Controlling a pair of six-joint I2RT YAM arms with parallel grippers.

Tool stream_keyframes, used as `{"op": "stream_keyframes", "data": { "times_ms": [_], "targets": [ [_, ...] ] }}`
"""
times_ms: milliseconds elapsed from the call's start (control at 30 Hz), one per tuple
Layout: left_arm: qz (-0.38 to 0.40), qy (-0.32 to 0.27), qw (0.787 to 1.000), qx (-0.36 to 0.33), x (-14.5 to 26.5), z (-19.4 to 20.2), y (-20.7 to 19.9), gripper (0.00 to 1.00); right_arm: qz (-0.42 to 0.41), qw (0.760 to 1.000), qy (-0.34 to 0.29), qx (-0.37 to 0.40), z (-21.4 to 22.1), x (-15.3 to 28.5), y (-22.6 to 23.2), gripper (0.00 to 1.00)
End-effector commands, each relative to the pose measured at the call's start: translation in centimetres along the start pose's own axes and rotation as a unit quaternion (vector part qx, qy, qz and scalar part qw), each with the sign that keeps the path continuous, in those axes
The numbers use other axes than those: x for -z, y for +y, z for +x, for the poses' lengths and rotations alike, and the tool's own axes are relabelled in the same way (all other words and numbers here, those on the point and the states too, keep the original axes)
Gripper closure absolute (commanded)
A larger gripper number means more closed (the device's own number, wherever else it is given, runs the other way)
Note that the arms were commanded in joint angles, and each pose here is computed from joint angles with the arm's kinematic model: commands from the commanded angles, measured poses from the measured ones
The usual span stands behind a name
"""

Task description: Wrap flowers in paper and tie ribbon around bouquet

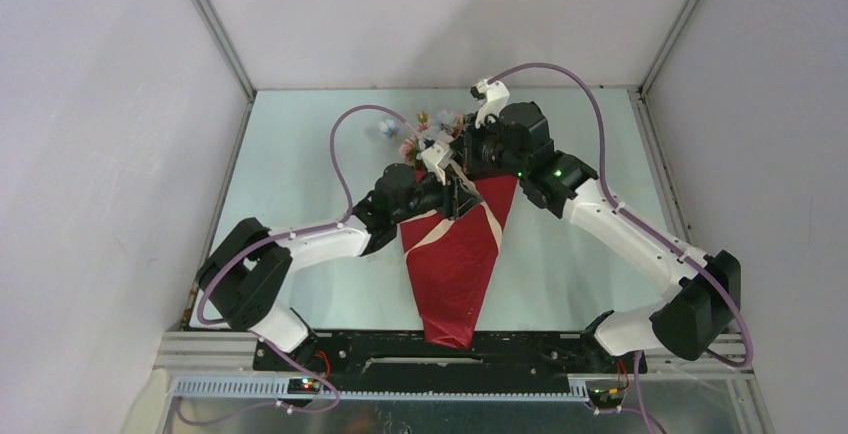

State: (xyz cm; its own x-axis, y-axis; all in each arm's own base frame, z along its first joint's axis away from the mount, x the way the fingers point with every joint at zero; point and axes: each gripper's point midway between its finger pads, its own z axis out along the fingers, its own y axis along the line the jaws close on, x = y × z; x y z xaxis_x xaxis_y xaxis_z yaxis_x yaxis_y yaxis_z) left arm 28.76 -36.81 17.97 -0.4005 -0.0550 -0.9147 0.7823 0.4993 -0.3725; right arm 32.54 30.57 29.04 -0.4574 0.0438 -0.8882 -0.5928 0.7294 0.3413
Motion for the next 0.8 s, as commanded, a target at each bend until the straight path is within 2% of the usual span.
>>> {"op": "stream_keyframes", "data": {
  "times_ms": [0,367,433,500,533,600,767],
  "targets": [
    [0.019,-0.02,0.999,-0.019,-1.0,-1.5,-0.7,0.57,-0.06,0.998,-0.004,-0.01,-0.7,0.4,2.5,1.0],
    [0.031,-0.056,0.998,-0.02,-1.1,-1.5,-0.7,0.59,-0.114,0.987,0.031,-0.108,-0.1,1.7,5.2,1.0],
    [0.041,-0.065,0.997,-0.021,-1.0,-1.6,-1.1,0.7,-0.112,0.987,0.026,-0.111,-0.3,1.5,5.2,1.0],
    [0.048,-0.068,0.996,-0.024,-0.8,-1.7,-1.4,0.93,-0.101,0.988,0.021,-0.111,-0.4,1.3,4.8,1.0],
    [0.05,-0.069,0.996,-0.025,-0.7,-1.7,-1.4,0.96,-0.097,0.989,0.02,-0.11,-0.4,1.3,4.6,1.0],
    [0.055,-0.071,0.996,-0.028,-0.4,-1.4,-1.6,1.0,-0.088,0.99,0.018,-0.107,-0.4,1.0,4.2,1.0],
    [0.08,-0.079,0.993,-0.03,1.0,-0.4,-2.5,1.0,-0.058,0.993,0.03,-0.101,0.2,-0.2,1.8,1.0]
  ]
}}
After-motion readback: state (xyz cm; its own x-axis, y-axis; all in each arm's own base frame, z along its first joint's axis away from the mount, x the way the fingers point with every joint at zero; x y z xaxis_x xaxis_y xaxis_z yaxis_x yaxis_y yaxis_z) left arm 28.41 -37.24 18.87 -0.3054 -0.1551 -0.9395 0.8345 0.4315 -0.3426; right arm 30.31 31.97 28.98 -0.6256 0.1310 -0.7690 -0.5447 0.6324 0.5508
